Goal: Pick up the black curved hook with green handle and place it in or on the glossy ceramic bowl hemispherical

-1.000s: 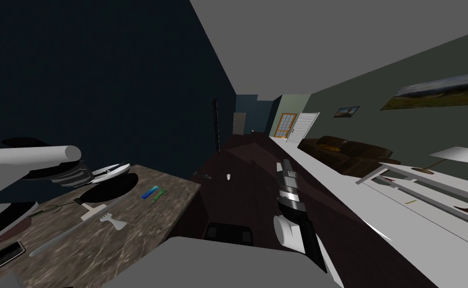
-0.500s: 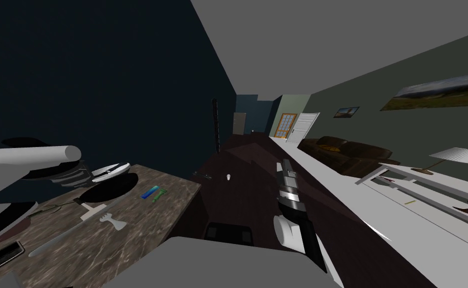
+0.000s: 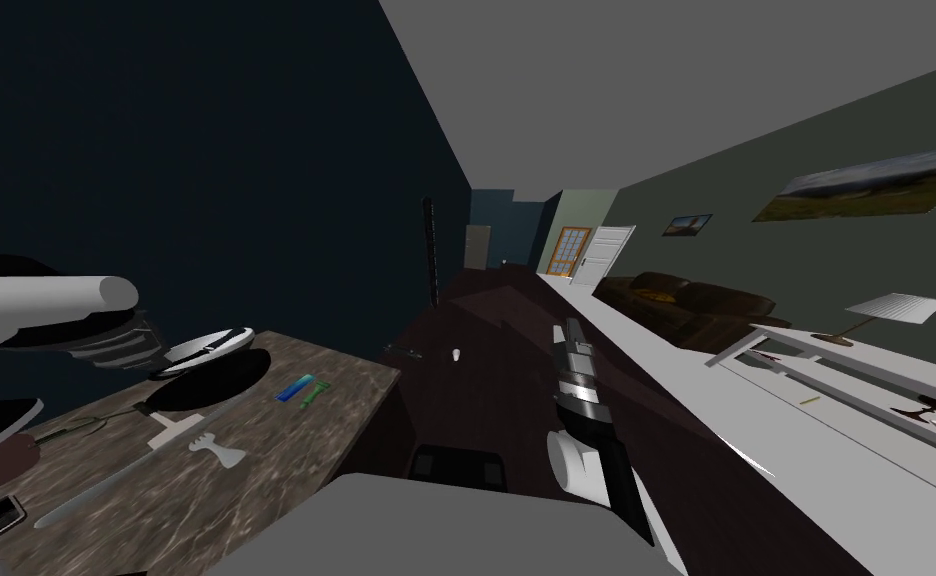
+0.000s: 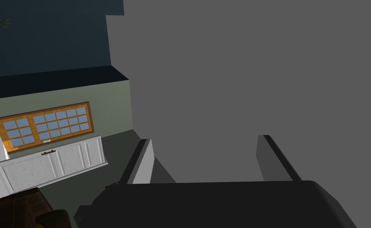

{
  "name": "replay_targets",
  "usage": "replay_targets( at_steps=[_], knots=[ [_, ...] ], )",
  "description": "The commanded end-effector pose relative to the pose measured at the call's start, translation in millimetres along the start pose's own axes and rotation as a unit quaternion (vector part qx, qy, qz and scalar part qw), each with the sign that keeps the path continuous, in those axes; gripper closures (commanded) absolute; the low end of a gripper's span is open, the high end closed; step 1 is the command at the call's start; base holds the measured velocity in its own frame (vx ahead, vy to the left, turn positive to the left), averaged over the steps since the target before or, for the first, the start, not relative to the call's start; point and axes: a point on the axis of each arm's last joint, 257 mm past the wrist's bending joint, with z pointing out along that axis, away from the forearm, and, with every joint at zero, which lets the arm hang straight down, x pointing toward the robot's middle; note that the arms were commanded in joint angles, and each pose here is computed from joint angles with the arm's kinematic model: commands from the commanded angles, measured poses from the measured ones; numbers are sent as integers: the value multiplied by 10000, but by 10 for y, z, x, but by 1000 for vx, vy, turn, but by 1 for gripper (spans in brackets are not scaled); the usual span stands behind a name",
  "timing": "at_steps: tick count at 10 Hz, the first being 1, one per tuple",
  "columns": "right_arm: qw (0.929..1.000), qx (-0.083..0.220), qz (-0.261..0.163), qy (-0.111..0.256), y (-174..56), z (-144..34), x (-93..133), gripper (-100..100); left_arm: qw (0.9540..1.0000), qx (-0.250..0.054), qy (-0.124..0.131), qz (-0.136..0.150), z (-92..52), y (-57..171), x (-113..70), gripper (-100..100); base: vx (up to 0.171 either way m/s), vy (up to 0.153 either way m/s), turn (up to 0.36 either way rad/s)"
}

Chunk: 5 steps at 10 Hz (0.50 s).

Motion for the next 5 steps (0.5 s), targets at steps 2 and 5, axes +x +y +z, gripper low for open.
replay_targets(
  at_steps=[2, 5],
  knots=[
    [10000, 0, 0, 0, 0, 0, 0, 0, 10000, 3, -15, 11, -82, -45, -24, -100, 9, 0, -16],
    [10000, 0, 0, 0, 0, 0, 0, 0, 10000, -8, -17, 5, -91, -45, -25, 0, 0, 0, 0]
  ],
)
